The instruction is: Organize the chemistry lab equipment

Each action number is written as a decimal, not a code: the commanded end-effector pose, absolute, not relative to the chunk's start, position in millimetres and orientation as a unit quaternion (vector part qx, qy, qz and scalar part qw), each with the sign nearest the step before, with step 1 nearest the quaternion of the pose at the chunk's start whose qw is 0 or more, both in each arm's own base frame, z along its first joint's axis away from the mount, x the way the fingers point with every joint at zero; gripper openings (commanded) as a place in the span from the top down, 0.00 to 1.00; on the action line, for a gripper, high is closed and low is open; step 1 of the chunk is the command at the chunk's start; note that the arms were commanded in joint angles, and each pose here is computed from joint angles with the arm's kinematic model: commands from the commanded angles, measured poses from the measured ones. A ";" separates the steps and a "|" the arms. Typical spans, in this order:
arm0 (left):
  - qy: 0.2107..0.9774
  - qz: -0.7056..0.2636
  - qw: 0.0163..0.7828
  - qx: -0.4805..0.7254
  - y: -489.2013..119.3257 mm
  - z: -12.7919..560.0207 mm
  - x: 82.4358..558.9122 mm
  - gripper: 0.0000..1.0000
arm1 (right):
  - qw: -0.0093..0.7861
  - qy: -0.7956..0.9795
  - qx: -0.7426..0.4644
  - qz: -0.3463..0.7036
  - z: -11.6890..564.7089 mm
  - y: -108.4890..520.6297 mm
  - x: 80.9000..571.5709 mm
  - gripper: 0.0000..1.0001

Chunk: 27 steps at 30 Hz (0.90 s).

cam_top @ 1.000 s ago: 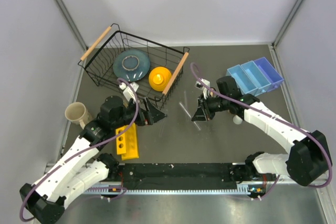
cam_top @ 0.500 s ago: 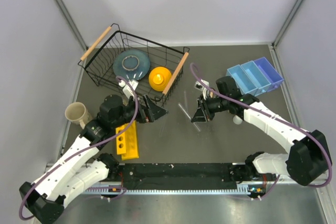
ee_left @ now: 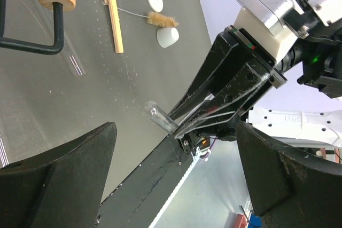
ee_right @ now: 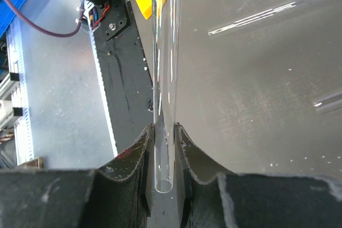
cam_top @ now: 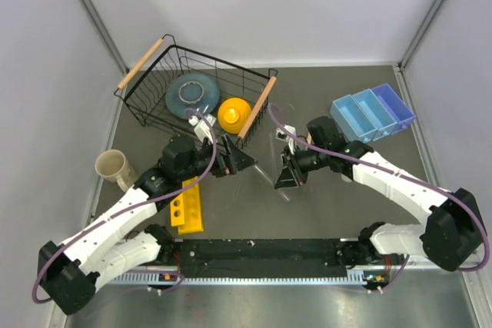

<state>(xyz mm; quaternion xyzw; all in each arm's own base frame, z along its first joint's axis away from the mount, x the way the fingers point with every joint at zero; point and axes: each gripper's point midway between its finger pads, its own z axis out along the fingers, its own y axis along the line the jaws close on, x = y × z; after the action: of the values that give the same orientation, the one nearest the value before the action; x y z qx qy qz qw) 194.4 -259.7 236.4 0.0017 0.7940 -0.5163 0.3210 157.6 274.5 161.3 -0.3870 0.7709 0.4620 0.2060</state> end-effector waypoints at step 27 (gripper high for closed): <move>0.792 -0.556 0.249 0.033 -289.5 235.3 176.1 0.45 | 0.208 0.689 -0.461 0.518 194.1 287.7 133.9 0.86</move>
<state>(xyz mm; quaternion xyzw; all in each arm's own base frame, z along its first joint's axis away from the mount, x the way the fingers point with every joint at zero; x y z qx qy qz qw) 182.3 -278.8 216.9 0.0044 0.8146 -0.5231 0.2505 133.1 278.6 170.6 -0.4328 0.7240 0.5053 0.1820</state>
